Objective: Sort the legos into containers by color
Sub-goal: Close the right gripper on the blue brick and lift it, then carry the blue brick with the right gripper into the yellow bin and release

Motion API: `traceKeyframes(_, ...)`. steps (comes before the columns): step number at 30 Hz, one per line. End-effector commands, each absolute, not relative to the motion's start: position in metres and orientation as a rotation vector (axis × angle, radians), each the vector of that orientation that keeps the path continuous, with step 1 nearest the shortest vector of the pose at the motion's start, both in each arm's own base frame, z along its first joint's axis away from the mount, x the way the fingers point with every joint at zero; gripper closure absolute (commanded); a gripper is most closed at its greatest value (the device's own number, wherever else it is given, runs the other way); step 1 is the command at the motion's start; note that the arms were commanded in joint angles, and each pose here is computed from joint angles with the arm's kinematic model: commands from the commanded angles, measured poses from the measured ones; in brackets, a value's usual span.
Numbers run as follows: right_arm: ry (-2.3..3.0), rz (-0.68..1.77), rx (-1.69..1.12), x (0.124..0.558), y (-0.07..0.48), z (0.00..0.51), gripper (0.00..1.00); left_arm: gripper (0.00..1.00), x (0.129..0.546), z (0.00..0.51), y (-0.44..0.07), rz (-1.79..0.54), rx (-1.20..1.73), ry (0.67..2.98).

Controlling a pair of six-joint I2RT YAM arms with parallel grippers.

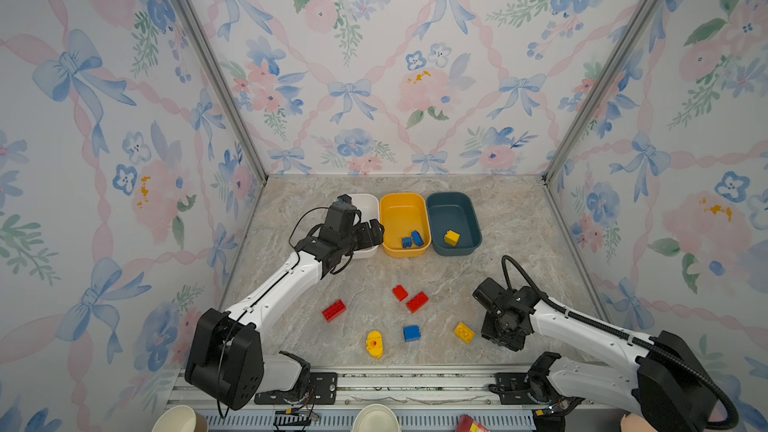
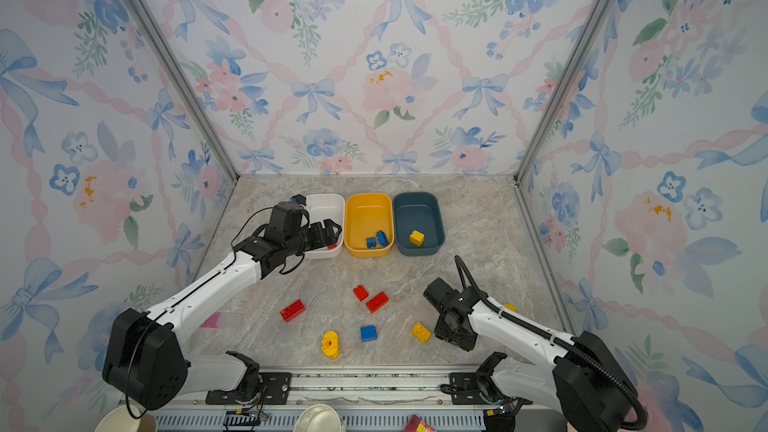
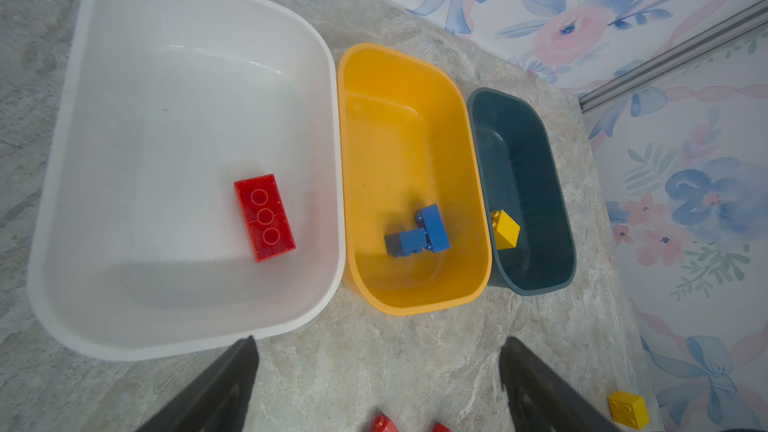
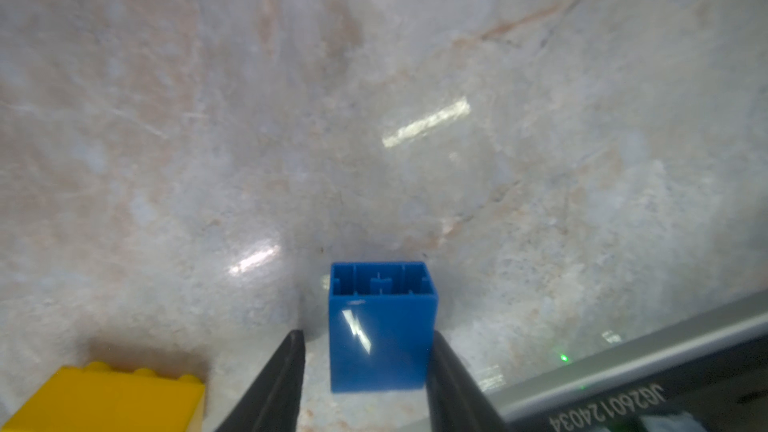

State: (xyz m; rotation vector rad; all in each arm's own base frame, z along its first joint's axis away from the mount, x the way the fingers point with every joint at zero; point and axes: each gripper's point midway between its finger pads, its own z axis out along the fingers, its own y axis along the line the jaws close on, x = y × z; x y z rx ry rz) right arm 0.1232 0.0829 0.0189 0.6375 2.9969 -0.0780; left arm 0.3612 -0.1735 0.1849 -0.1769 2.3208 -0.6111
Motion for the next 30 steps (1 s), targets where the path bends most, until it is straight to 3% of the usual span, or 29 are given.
traceKeyframes(1, 2.997, -0.126, 0.614, 0.12, 0.079, 0.016, 0.57, 0.07, 0.354, 0.172, -0.168, -0.596, -0.188, 2.359)
traceKeyframes(7, 2.977, -0.128, 0.604, 0.122, 0.078, 0.02, 0.67, 0.07, 0.351, 0.17, -0.166, -0.592, -0.193, 2.361)
traceKeyframes(16, 2.887, -0.095, 0.491, 0.154, 0.087, 0.07, 0.72, 0.06, 0.346, 0.166, -0.161, -0.579, -0.202, 2.362)
traceKeyframes(30, 2.822, 0.019, 0.153, 0.231, 0.151, 0.138, 0.75, 0.05, 0.324, 0.152, -0.148, -0.558, -0.238, 2.372)
